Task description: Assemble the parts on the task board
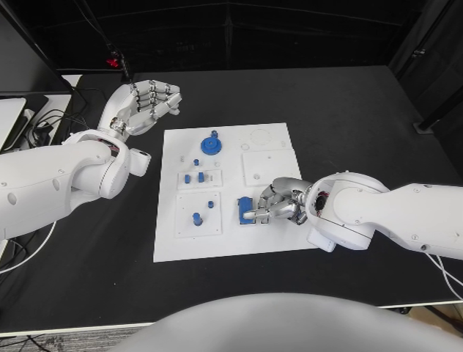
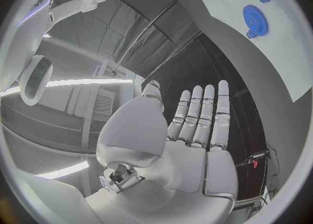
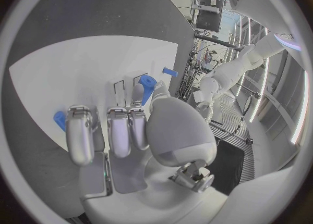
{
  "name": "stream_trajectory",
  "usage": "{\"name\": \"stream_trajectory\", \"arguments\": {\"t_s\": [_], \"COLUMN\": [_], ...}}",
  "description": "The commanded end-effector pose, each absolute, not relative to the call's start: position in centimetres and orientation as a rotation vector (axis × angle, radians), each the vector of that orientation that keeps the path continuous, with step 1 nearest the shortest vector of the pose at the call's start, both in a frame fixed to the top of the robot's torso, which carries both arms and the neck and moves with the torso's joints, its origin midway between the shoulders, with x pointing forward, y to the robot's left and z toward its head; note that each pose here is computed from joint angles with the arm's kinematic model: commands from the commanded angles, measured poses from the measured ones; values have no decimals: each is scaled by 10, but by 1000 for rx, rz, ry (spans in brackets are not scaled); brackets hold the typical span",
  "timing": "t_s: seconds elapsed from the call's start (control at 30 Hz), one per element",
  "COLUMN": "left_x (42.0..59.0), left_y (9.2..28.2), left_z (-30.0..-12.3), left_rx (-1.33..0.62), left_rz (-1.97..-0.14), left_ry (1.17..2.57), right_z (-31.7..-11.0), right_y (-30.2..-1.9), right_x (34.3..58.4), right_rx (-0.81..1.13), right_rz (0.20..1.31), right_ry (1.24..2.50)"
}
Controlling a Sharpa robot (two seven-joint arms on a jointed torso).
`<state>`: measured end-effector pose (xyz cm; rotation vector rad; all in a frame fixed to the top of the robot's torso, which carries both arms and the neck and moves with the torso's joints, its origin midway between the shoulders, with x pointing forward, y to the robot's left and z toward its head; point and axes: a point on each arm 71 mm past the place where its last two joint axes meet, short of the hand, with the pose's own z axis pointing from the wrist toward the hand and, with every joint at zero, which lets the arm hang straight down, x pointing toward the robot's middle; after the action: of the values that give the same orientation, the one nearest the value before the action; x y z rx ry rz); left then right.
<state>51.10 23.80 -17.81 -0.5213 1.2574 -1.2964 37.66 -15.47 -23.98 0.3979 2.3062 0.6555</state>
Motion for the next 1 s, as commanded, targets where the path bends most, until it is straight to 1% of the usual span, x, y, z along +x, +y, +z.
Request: {"name": "stream_trajectory", "arguments": {"t_s": [0.03, 0.37, 1.0], "left_x": [511, 511, 511], "left_y": [237, 237, 237], "left_z": [-177, -177, -177], "left_rx": [-520, -520, -521], "left_rz": [-1307, -1307, -1307], "left_ry": [1255, 1255, 1257], "right_z": [-240, -242, -242], "right_y": [-153, -152, -150], "right_x": [378, 381, 379], "right_rx": [373, 373, 357], "right_rz": [643, 636, 643], "right_ry": [2312, 2308, 2318]}}
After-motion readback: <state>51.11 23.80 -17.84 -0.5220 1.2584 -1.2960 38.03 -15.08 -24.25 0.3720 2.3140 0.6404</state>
